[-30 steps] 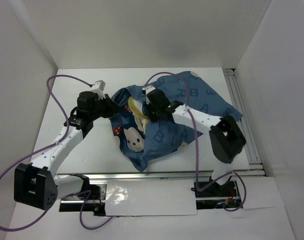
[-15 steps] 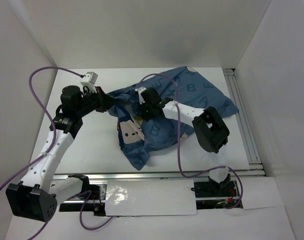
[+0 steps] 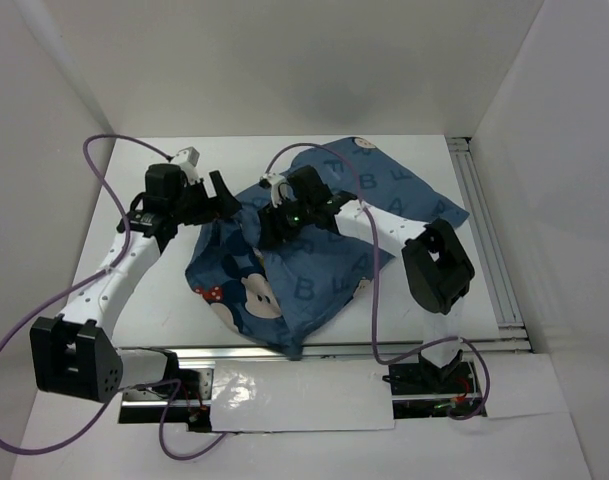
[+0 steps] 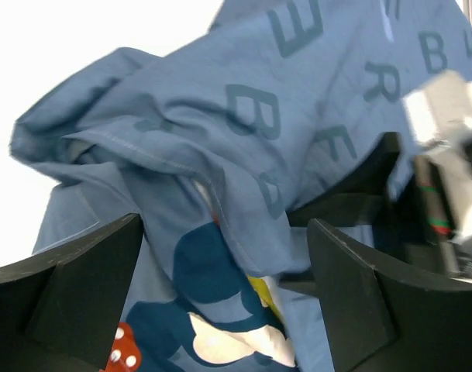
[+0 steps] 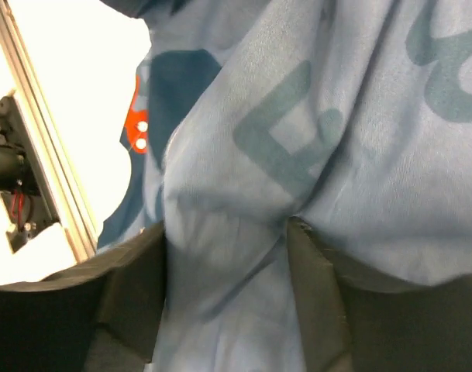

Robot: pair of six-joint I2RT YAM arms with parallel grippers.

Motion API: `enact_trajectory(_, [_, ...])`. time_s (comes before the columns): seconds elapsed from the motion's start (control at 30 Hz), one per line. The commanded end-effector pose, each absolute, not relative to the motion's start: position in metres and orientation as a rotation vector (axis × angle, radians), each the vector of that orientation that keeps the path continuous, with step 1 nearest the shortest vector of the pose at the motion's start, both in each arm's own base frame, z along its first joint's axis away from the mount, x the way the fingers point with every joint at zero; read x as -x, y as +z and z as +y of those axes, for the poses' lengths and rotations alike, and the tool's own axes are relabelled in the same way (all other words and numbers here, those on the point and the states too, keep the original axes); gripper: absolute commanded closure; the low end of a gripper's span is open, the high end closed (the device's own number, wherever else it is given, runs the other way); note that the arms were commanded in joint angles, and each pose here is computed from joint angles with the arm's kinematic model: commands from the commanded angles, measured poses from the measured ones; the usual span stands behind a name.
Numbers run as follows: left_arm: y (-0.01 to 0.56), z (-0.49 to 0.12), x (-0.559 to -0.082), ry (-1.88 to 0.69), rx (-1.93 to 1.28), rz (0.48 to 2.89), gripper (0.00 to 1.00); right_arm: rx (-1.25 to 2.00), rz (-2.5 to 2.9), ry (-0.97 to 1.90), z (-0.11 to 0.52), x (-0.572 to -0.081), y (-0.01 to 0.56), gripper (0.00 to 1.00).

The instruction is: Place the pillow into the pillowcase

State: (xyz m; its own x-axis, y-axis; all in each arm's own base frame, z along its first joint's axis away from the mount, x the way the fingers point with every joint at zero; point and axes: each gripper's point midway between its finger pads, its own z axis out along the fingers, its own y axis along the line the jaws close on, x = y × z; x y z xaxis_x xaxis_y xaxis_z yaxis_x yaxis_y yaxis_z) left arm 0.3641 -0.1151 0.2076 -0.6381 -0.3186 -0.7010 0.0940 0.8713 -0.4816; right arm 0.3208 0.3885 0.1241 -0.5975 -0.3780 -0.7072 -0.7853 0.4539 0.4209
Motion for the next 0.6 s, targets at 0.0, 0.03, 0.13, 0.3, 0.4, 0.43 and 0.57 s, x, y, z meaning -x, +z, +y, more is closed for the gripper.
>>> enact_trajectory(0.0, [0.235,-0.098,-0.361,-0.531,0.232,2.092,0.0,0.955,2.058,1.007,0.386,-0.321,0.181,0.33])
enact_trajectory(0.03, [0.23,-0.096,-0.356,-0.515,0.244,2.108,0.0,0.935,2.039,0.978,0.381,-0.321,0.192,0.28])
enact_trajectory(0.13, [0.23,-0.085,-0.353,-0.461,0.322,2.115,0.0,0.876,2.03,0.923,0.367,-0.319,0.204,0.28])
enact_trajectory(0.3, [0.223,-0.061,-0.339,-0.327,0.479,2.17,0.0,0.81,2.058,0.792,0.341,-0.313,0.201,0.33])
enact_trajectory(0.4, [0.219,-0.051,-0.333,-0.259,0.538,2.203,0.0,0.803,2.082,0.728,0.328,-0.305,0.194,0.34])
enact_trajectory(0.43, [0.219,-0.059,-0.332,-0.29,0.517,2.214,0.0,0.759,2.088,0.689,0.321,-0.309,0.195,0.34])
enact_trajectory(0.57, [0.212,-0.101,-0.331,-0.465,0.37,2.219,0.0,0.535,2.099,0.483,0.29,-0.332,0.193,0.22])
